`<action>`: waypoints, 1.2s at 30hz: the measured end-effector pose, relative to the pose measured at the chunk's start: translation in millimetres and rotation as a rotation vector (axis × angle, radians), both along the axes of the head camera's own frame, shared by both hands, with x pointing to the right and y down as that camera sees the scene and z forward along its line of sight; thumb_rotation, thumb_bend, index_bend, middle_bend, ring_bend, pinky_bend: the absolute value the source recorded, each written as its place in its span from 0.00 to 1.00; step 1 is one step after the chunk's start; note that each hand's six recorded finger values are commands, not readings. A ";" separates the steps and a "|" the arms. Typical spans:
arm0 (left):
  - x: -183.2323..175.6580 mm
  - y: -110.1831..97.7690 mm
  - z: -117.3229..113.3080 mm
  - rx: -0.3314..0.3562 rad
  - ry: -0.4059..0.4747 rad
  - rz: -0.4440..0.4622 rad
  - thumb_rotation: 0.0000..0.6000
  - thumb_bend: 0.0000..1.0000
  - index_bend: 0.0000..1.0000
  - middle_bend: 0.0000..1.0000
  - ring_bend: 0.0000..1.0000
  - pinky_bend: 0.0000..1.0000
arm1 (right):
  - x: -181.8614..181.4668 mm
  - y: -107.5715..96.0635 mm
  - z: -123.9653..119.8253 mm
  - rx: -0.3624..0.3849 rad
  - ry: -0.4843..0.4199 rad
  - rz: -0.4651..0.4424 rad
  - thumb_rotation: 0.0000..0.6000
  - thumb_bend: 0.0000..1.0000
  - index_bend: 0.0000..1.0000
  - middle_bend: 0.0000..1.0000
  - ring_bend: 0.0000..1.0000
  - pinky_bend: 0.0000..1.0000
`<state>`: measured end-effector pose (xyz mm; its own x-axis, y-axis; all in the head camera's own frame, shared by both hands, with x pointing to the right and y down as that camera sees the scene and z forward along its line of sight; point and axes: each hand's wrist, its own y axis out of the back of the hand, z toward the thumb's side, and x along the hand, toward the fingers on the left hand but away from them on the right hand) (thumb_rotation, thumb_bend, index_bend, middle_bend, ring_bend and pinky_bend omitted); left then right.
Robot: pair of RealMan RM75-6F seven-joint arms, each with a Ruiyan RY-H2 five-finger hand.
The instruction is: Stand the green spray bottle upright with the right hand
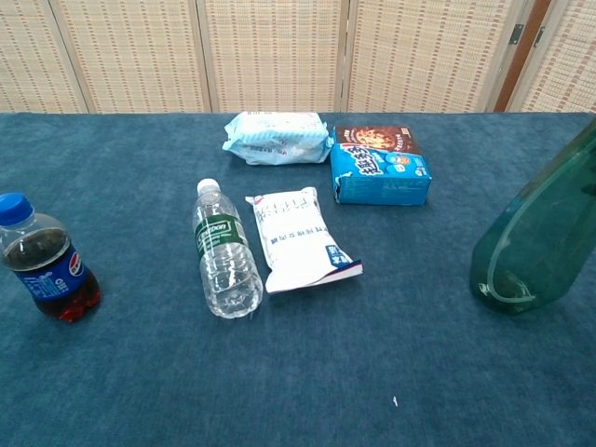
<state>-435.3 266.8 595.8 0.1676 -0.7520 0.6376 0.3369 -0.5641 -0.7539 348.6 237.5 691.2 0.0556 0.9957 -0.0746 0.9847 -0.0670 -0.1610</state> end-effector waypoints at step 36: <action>15.1 -13.1 -13.6 0.060 0.033 -0.001 1.00 0.29 0.12 0.08 0.00 0.00 | 36.1 0.0 -29.5 0.015 0.128 0.026 1.00 0.16 0.29 0.32 0.28 0.33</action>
